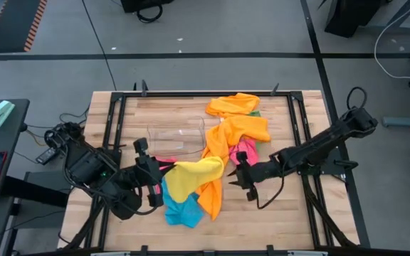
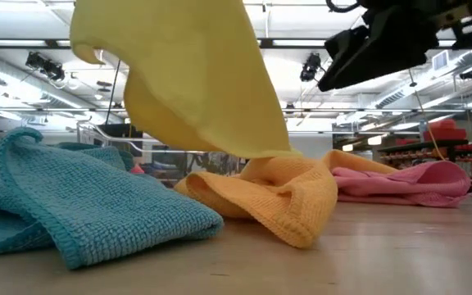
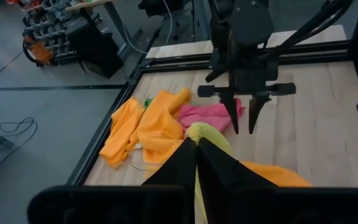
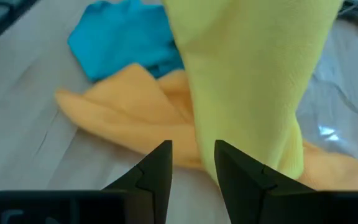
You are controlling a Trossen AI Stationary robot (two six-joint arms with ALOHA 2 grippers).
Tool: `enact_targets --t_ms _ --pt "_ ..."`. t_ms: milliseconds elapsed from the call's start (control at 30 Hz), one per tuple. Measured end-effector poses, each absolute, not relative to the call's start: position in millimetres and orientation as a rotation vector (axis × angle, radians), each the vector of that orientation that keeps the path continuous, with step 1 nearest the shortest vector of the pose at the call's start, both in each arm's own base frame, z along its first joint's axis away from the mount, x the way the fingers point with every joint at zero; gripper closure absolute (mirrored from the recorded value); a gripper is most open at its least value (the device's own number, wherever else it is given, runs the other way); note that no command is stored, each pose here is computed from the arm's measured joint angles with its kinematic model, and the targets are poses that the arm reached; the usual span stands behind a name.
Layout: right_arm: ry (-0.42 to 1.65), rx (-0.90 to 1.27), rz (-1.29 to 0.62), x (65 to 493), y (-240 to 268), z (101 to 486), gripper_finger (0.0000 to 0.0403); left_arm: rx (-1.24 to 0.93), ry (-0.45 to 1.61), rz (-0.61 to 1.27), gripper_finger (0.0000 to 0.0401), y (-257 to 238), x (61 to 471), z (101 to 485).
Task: Fold microfiber towels
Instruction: Fold the yellow microfiber cloth
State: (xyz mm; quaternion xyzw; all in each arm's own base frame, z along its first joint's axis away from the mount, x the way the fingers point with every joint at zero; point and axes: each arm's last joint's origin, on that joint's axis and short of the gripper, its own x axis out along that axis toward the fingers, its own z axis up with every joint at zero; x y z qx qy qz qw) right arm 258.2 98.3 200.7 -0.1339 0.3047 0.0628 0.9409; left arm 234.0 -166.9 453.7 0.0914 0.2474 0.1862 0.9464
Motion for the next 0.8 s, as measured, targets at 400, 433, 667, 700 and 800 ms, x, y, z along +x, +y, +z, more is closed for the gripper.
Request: enact_targets --t_ms 400,433,667,700,800 --pt "0.668 -0.446 0.058 301.6 110.8 157.2 0.0274 0.184 0.608 0.388 0.0390 -167.8 235.5 439.5" --pt "0.673 -0.463 0.052 307.0 112.5 155.0 0.0274 0.189 0.614 0.390 0.0390 -168.0 235.8 438.3" --pt "0.716 -0.574 0.040 337.6 123.6 146.8 0.0274 0.207 0.643 0.392 0.0376 -169.2 237.0 433.9" --pt "0.730 -0.584 0.042 339.6 124.0 145.6 0.0274 0.209 0.645 0.392 0.0377 -169.1 236.8 433.8" --pt "0.760 -0.606 0.047 344.2 123.1 138.7 0.0274 0.201 0.653 0.398 0.0384 -168.7 236.3 432.9"
